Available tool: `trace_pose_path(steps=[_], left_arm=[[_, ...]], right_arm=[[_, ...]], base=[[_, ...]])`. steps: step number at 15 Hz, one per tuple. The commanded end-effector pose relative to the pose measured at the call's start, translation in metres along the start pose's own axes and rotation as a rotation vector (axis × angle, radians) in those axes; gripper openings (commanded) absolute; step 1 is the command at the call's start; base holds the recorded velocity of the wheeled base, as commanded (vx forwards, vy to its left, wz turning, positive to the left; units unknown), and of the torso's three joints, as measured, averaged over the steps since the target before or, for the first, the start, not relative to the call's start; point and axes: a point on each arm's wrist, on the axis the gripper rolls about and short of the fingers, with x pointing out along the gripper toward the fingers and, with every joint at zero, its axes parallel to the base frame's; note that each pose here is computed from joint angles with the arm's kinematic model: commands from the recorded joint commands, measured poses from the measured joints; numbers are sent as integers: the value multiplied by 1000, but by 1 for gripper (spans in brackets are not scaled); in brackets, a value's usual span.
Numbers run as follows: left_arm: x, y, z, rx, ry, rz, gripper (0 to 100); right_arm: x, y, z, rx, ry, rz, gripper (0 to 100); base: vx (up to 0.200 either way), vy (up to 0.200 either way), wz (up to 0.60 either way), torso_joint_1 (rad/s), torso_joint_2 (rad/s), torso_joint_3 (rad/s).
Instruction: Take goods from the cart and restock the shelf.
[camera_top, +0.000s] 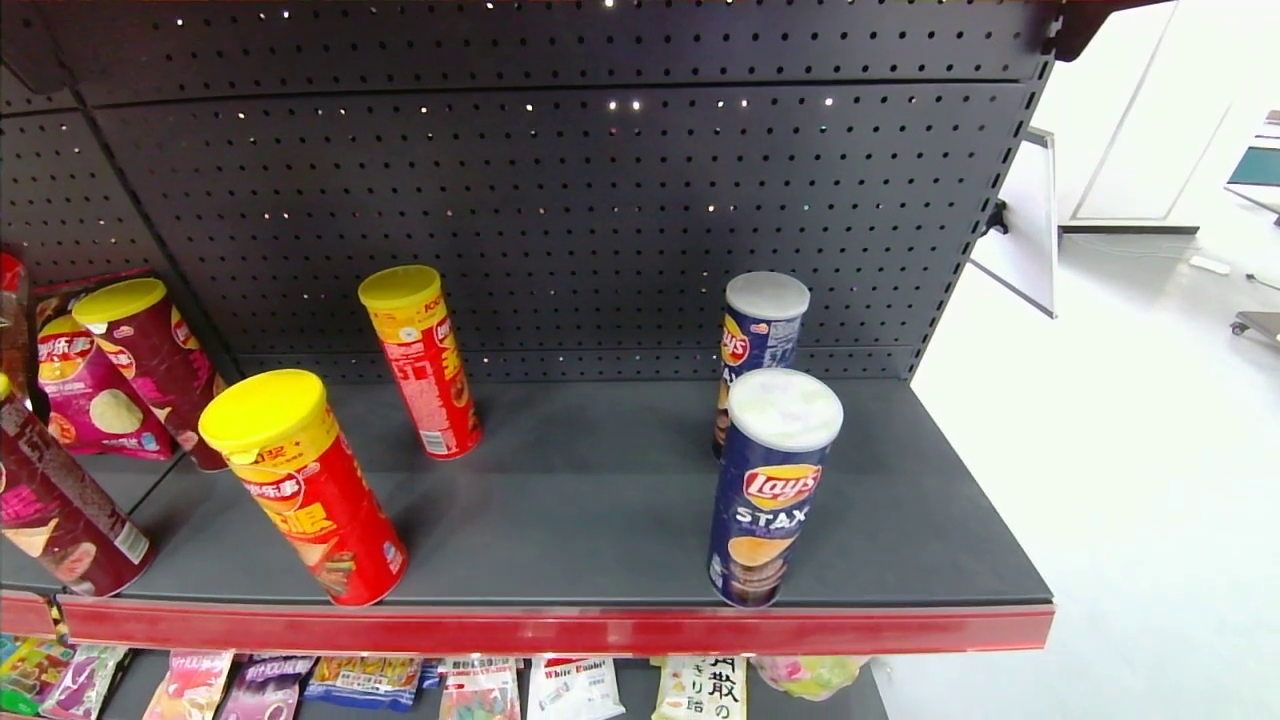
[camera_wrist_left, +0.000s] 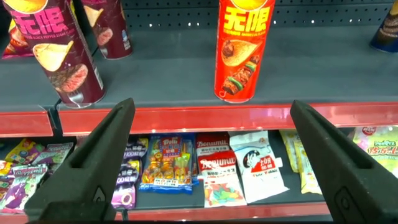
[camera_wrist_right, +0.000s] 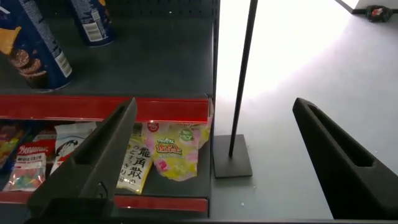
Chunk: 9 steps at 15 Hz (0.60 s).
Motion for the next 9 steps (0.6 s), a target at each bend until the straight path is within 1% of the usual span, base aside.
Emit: trace_pose_path(steps=[1, 3, 7, 9], left_arm=[[0, 0, 0, 0, 0, 0, 100], [0, 0, 0, 0, 0, 0, 100], [0, 0, 0, 0, 0, 0, 100], [0, 0, 0, 0, 0, 0, 100]], right_arm=[[0, 0, 0, -1, -1, 2, 100], [0, 0, 0, 1, -1, 2, 100], [0, 0, 0, 1, -1, 2, 100], [0, 0, 0, 1, -1, 2, 100]], base=[[-200, 0, 0, 7, 12, 2], [-200, 0, 0, -10, 5, 2], [0, 0, 0, 0, 0, 0], [0, 200, 0, 24, 3, -2]])
